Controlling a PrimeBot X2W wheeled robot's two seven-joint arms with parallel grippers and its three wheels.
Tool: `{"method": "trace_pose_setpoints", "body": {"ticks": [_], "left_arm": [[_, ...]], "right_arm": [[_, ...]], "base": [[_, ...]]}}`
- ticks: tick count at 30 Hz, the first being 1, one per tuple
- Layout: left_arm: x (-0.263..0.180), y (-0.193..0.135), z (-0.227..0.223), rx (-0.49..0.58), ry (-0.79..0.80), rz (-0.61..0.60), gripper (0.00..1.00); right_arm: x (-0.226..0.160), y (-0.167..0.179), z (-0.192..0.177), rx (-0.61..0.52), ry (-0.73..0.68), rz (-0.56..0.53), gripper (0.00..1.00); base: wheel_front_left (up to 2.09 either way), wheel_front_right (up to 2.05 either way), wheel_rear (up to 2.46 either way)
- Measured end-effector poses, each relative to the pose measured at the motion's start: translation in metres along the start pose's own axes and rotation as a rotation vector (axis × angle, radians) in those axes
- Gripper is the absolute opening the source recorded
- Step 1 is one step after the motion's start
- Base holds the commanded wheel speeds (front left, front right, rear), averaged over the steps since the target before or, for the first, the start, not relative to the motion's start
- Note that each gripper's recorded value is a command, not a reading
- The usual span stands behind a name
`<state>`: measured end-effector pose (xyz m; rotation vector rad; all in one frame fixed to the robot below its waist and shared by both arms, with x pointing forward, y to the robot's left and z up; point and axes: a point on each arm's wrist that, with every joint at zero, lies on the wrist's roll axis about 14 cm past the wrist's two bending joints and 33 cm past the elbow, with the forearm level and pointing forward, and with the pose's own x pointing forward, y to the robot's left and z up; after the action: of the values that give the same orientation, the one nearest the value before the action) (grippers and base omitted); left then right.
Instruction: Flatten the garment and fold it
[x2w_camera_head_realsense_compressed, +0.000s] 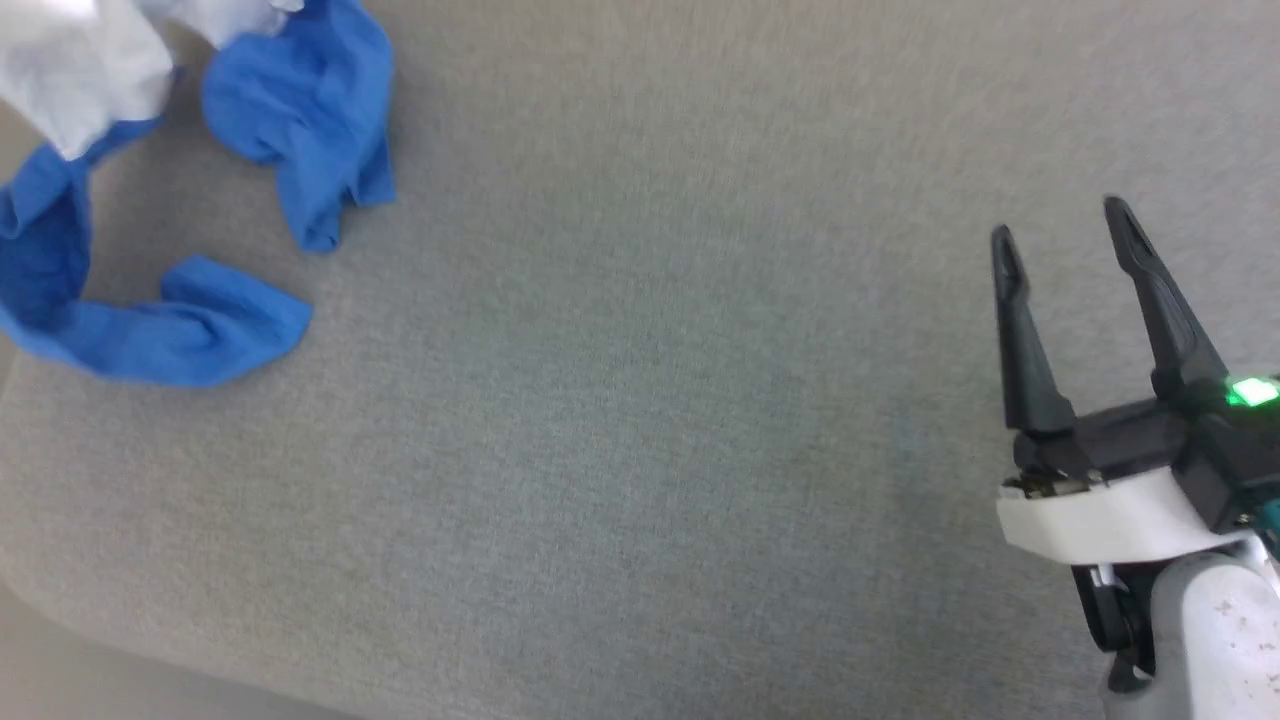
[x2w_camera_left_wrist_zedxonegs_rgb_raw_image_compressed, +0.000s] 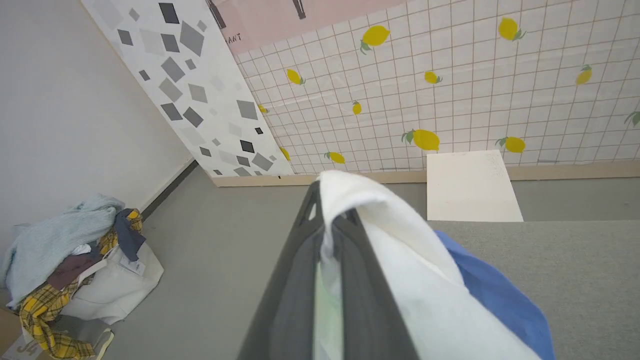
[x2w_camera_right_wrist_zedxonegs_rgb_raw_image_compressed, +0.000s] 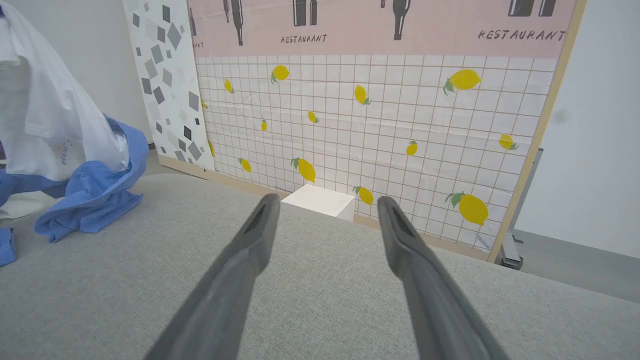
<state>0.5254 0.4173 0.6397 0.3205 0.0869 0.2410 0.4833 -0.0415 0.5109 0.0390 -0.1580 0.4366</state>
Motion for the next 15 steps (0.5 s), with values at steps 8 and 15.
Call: {"method": "trace_pose_setpoints", "body": {"ticks": [8, 15], "left_arm": [[-0.040, -0.009, 0.139, -0.044, -0.285, -0.063, 0.00], [-0.101, -0.040, 0.261, -0.202, -0.578, -0.175, 0.00]], "right_arm": [[-0.030, -0.015, 0.035, 0.012, -0.059, -0.069, 1.00], [-0.053, -0.032, 0.070, -0.008, -0.133, -0.138, 1.00]], "base": [[0.00, 0.00, 0.00], [0.00, 0.00, 0.00]]}}
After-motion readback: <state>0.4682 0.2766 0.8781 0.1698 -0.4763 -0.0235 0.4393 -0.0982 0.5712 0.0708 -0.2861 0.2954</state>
